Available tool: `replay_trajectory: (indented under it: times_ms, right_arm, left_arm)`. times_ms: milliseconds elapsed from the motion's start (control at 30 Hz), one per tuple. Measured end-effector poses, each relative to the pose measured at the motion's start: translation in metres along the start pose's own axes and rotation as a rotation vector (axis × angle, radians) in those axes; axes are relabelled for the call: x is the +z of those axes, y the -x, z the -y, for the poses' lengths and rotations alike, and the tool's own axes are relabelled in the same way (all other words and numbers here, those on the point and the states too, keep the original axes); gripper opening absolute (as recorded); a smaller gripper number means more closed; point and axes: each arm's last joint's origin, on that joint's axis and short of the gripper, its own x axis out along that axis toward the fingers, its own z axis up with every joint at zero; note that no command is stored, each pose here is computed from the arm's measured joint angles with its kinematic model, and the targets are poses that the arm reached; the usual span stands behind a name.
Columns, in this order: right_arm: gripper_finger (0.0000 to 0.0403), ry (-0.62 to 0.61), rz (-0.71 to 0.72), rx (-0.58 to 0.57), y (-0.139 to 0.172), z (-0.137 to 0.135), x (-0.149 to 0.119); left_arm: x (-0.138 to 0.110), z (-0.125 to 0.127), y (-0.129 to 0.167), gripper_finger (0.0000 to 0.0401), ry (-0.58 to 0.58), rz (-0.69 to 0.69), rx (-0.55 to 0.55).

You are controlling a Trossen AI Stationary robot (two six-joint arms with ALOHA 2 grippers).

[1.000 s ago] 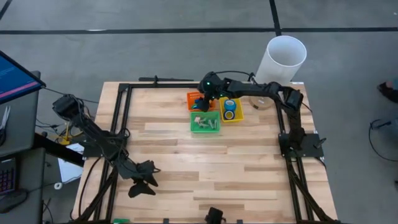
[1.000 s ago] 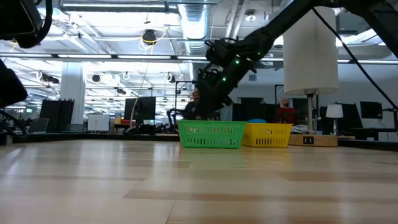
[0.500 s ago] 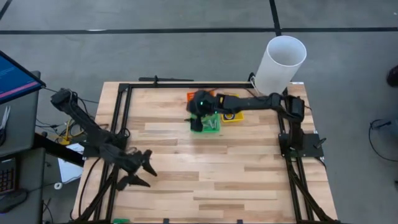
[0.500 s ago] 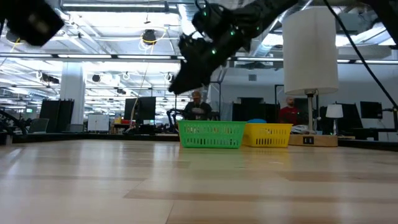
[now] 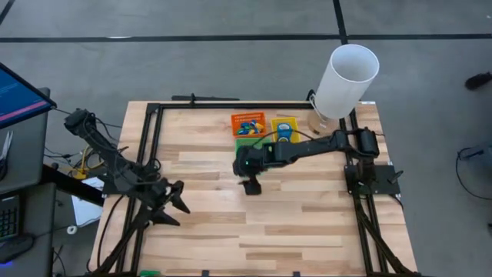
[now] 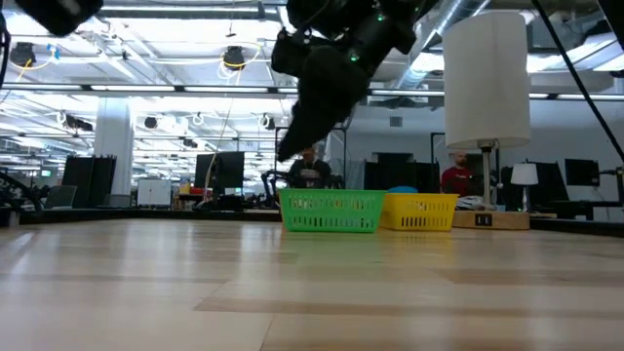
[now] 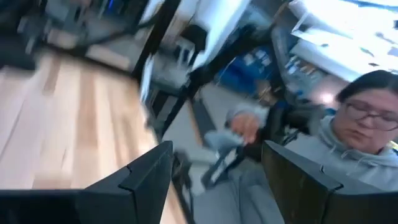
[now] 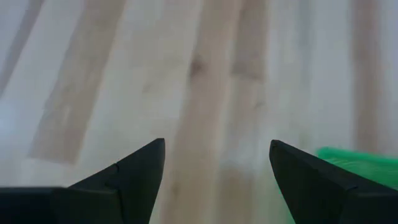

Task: Pick and place Stapler, Stapler remover, tape
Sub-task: Put the green stapler into the orange bin

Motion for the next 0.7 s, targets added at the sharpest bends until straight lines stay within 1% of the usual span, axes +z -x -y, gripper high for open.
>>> replay_trajectory:
  times_ms: [100,167,267,300,400,467,567,633,700]
  right_arm:
    - [0.0281,-0.003,-0.011,0.017,-0.002,-0.012,-0.002]
    - [0.0281,-0.009,0.003,0.019,-0.006,-0.017,-0.007]
    - [0.0281,-0.038,-0.005,0.024,-0.009,-0.022,-0.022]
    - [0.0281,-0.054,0.023,0.022,-0.011,-0.023,-0.024]
    - [0.0281,-0.104,0.009,0.03,-0.015,-0.029,-0.043]
    - [0.0281,-0.13,0.045,0.035,-0.019,-0.034,-0.049]
    - [0.0281,-0.148,0.049,0.052,-0.02,-0.046,-0.056]
    - [0.0281,-0.144,0.067,0.05,-0.02,-0.054,-0.056]
    - [0.0281,-0.139,0.078,0.028,-0.02,-0.061,-0.056]
  left_arm:
    - [-0.004,-0.005,-0.002,0.0237,0.096,-0.097,0.085]
    - [-0.005,-0.008,-0.003,0.0237,0.158,-0.173,0.169]
    - [-0.006,-0.012,-0.006,0.0237,0.231,-0.307,0.304]
    - [-0.006,-0.013,-0.007,0.0237,0.253,-0.356,0.341]
    - [-0.006,-0.012,-0.015,0.0237,0.326,-0.518,0.431]
    - [-0.01,-0.011,-0.02,0.0237,0.379,-0.653,0.497]
    - [-0.021,-0.007,-0.033,0.0237,0.485,-0.88,0.571]
    - [-0.035,-0.003,-0.04,0.0237,0.561,-1.056,0.603]
    - [-0.049,0.002,-0.049,0.0237,0.621,-1.194,0.613]
